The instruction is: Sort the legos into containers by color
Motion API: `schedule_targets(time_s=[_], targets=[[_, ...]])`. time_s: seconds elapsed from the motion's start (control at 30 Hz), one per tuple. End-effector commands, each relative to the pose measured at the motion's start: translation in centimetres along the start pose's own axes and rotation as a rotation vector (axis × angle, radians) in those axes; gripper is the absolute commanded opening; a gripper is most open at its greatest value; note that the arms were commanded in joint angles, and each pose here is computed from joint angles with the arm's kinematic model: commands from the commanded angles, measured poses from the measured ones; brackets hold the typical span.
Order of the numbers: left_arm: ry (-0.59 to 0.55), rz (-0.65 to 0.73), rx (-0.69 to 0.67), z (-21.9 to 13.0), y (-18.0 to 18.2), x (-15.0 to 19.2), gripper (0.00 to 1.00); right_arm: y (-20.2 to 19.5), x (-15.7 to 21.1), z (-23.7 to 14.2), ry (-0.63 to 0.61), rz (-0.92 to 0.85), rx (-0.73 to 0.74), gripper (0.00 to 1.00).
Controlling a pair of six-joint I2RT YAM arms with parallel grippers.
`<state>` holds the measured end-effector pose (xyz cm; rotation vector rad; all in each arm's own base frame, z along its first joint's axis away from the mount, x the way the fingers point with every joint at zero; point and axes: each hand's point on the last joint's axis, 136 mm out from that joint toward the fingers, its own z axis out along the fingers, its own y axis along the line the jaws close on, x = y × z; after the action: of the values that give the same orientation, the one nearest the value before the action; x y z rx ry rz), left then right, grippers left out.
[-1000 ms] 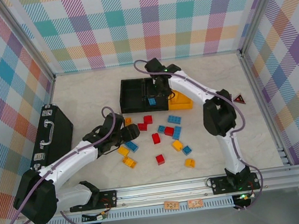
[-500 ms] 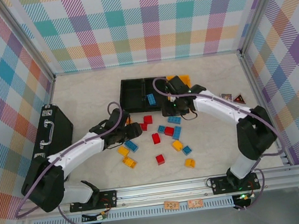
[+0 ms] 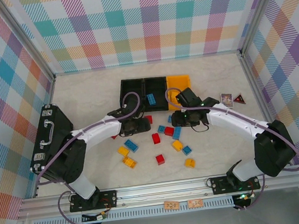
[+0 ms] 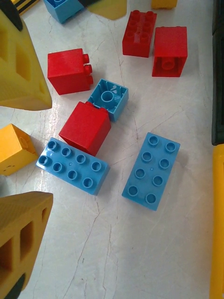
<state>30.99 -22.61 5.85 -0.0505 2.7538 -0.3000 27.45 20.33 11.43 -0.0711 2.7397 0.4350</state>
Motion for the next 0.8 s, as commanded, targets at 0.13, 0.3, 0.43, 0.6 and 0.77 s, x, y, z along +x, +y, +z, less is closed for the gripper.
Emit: schedule_targets(time_s=[0.13,0.3,0.43,0.6,0.77], targets=[[-0.003,0.103,-0.072,1.3,0.0,-1.0,0.79,-0.2,0.2,-0.1,-0.027,0.025,-0.005,0.50],[0.010,0.131,-0.095,2.7,-0.4,-1.6,0.77,-0.4,0.7,0.2,-0.019,0.041,-0.006,0.50],[0.018,0.137,-0.098,3.5,-0.6,-1.6,0.72,-0.6,0.9,0.3,-0.020,0.048,-0.003,0.50],[0.040,0.141,-0.089,4.2,-1.0,-1.3,0.59,-0.7,1.0,0.3,-0.022,0.050,0.000,0.49],[0.043,0.145,-0.089,3.2,-1.1,-1.0,0.42,-0.7,0.9,0.3,-0.027,0.048,0.002,0.49]])
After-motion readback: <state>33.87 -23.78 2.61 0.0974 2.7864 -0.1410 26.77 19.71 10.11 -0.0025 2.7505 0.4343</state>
